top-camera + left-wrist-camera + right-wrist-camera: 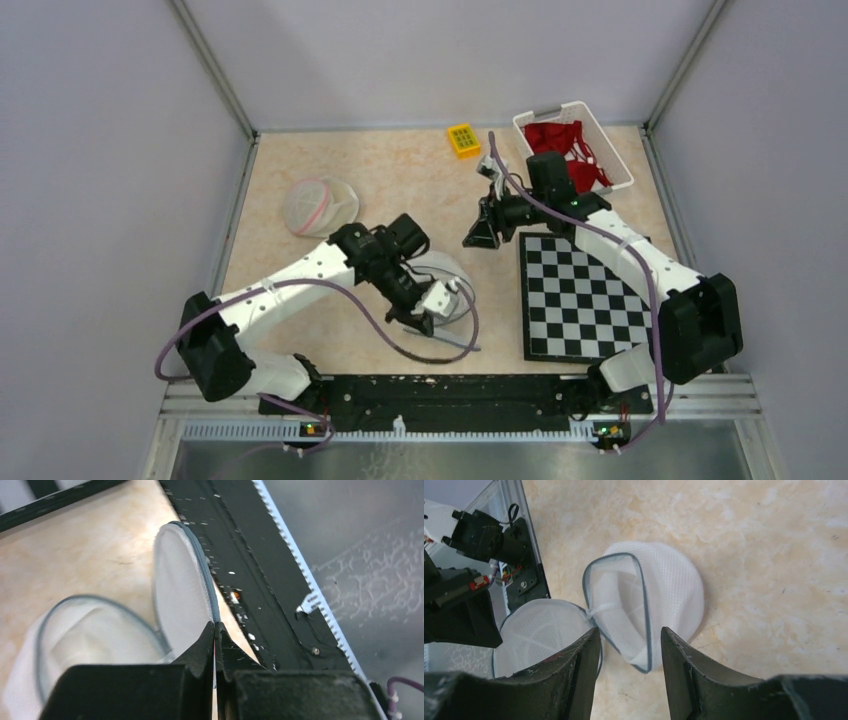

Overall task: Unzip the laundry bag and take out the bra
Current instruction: Close the laundry bag at the center of the board, then move the laundry bag to the center of the board.

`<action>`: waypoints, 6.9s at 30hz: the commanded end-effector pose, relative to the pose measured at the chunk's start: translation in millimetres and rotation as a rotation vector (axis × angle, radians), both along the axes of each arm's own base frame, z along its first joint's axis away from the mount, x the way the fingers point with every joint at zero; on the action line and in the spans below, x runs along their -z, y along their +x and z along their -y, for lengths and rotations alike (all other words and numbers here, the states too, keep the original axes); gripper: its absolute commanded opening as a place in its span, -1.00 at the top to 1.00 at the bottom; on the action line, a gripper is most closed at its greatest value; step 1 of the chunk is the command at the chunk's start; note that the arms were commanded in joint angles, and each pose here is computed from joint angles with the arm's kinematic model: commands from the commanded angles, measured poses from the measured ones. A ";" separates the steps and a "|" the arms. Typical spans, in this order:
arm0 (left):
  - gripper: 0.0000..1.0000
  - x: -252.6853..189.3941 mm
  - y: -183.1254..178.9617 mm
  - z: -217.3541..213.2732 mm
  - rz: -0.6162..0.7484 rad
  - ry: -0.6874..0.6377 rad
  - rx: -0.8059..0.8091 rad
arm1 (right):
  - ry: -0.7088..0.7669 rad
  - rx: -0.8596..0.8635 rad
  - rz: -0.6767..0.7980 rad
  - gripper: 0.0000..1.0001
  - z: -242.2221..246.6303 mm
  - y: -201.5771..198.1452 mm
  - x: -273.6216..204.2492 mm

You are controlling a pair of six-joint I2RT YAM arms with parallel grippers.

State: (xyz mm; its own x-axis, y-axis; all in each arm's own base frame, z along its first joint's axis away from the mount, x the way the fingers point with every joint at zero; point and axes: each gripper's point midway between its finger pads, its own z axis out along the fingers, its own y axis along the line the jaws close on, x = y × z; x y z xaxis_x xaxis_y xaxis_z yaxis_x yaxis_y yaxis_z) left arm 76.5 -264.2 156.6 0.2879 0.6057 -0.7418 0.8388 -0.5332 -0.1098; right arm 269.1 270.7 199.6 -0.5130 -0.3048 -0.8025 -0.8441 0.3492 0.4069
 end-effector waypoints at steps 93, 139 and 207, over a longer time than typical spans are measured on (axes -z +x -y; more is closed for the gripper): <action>-0.53 161.3 146.8 -107.3 -0.019 0.528 -0.628 | 0.017 0.184 -0.077 -0.10 1.3 65.7 22.3; -0.74 -3.7 457.9 120.5 0.336 -0.329 -0.932 | 0.128 0.490 0.058 -0.31 131.0 73.8 -58.0; -0.37 60.4 123.0 -146.2 0.518 0.135 -0.442 | 0.152 0.278 -0.046 -0.34 75.6 16.5 -21.9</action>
State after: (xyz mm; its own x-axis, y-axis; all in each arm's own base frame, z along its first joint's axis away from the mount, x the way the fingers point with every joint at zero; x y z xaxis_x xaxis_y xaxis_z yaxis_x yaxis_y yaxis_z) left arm 179.9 -111.8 63.2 0.1768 0.8616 -0.4758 0.9825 -0.1254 0.1380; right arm 288.9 184.7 217.3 -0.6351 0.0097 -0.7723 -0.6512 0.5310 0.5422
